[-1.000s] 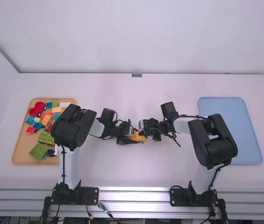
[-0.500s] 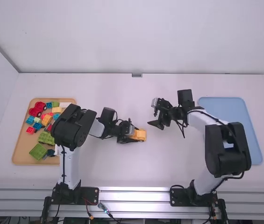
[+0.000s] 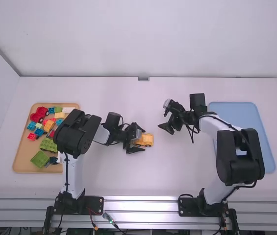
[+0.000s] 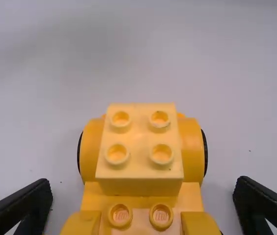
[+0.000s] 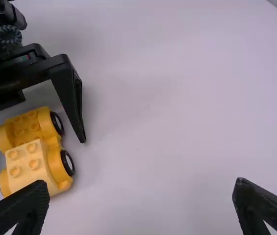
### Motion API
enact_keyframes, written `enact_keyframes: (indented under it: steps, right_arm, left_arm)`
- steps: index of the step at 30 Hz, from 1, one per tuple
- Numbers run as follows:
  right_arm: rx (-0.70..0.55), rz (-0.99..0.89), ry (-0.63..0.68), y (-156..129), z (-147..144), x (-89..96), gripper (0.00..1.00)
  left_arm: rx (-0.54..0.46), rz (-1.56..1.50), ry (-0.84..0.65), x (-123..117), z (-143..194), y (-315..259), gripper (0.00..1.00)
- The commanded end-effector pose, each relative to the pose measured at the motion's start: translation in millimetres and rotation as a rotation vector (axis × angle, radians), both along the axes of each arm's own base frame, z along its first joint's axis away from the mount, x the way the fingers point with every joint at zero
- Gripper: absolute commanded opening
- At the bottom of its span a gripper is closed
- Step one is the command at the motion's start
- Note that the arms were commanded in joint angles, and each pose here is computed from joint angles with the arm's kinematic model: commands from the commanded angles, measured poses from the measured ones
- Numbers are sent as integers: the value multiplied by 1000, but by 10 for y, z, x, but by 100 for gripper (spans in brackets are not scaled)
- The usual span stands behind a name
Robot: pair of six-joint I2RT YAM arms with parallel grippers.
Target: Assemble lego blocks to make yellow taxi
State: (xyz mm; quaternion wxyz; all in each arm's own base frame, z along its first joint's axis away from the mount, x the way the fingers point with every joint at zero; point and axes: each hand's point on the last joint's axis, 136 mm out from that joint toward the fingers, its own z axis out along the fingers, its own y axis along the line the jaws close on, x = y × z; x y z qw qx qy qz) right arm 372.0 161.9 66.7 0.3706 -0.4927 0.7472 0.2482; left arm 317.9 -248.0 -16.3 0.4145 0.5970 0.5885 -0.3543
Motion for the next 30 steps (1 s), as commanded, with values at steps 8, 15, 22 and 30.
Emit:
enact_keyframes:
  steps: [8,15,22,30]
  right_arm:
    - [8,23,-9,97,63,-25,99]
    - [-15,12,-14,81,38,-6,99]
    - [-16,11,-15,78,36,-4,99]
    - [-16,12,-15,80,37,-4,99]
  left_arm:
    - [-6,70,87,84,108,69,99]
    - [28,49,67,14,265,191,99]
    - [30,116,99,77,483,412,99]
    - [48,240,119,185,726,825,99]
